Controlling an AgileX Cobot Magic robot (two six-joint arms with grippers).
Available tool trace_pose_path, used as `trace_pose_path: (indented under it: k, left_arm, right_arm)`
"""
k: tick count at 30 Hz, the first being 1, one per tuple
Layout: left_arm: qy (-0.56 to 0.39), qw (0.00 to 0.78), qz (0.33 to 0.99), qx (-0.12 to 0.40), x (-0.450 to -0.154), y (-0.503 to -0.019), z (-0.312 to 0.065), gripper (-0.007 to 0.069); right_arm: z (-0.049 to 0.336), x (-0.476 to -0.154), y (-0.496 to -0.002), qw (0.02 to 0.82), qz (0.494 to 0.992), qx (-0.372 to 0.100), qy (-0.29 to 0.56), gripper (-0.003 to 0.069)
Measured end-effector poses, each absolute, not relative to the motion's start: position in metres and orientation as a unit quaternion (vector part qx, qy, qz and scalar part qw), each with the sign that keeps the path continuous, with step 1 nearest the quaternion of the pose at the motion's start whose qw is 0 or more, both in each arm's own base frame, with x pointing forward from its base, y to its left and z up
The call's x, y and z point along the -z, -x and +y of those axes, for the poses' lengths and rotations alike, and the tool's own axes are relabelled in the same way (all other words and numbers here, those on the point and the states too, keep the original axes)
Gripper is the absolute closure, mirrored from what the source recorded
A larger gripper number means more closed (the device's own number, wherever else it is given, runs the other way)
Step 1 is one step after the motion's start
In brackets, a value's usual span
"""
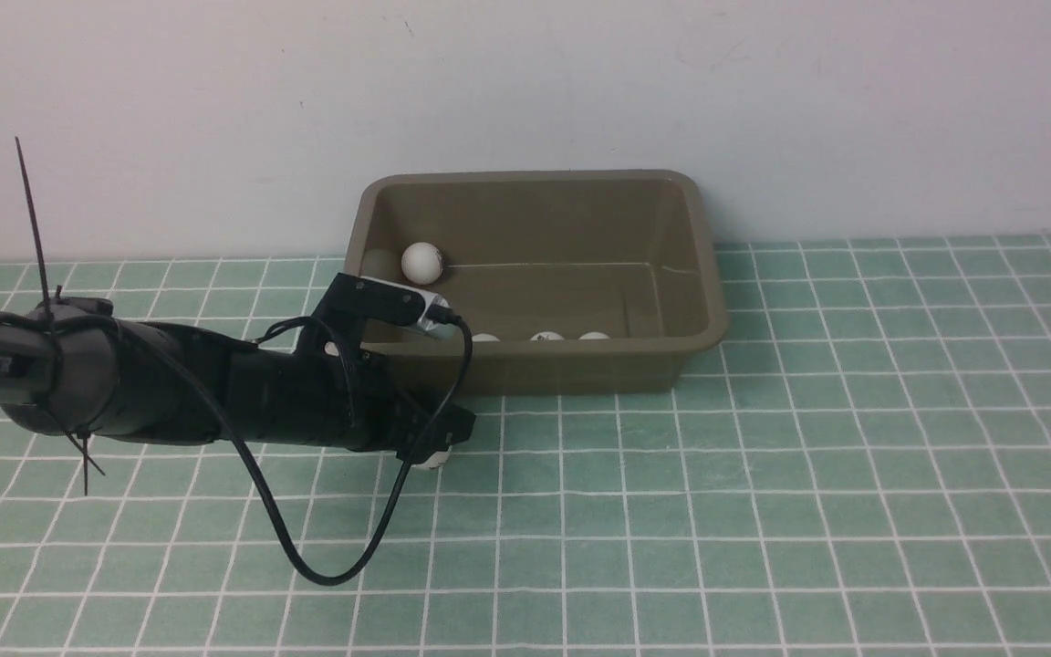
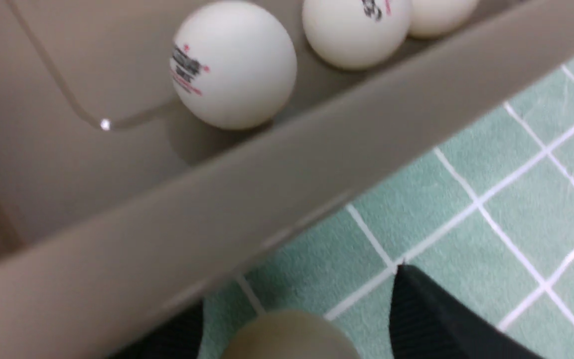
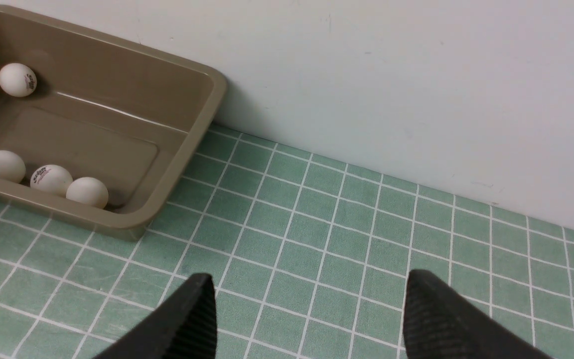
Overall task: Put the table tennis balls in the box on the green coffee tablecloth.
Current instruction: 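Reach for and grasp a ping pong ball on the table beside the basket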
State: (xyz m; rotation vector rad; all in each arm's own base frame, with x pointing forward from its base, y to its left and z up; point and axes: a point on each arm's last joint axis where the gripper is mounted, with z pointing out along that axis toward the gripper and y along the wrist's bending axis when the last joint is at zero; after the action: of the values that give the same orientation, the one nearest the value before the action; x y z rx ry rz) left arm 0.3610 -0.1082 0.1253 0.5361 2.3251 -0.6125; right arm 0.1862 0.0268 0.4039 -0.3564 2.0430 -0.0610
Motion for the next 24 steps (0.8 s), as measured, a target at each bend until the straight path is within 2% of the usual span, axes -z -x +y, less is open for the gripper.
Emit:
trace_pose_path:
  k: [4, 21, 24]
  left_arm:
    - [-0.212, 0.32, 0.89, 0.244, -0.1246, -0.3583, -0.1098, 0.0143]
    - [-0.231, 0.311, 0.889, 0.243, -0.1234, -0.356, -0.1102, 0.0144]
    - [-0.231, 0.311, 0.889, 0.243, -0.1234, -0.356, -0.1102, 0.017]
  right_arm:
    - [0.0268, -0.4043, -0.1866, 0.512, 0.846, 0.026, 0.148, 0.0198]
    - [0.027, -0.4049, -0.1871, 0.517, 0.843, 0.026, 0.149, 0.0198]
    - [0.027, -0.4049, -0.1871, 0.517, 0.843, 0.026, 0.149, 0.0198]
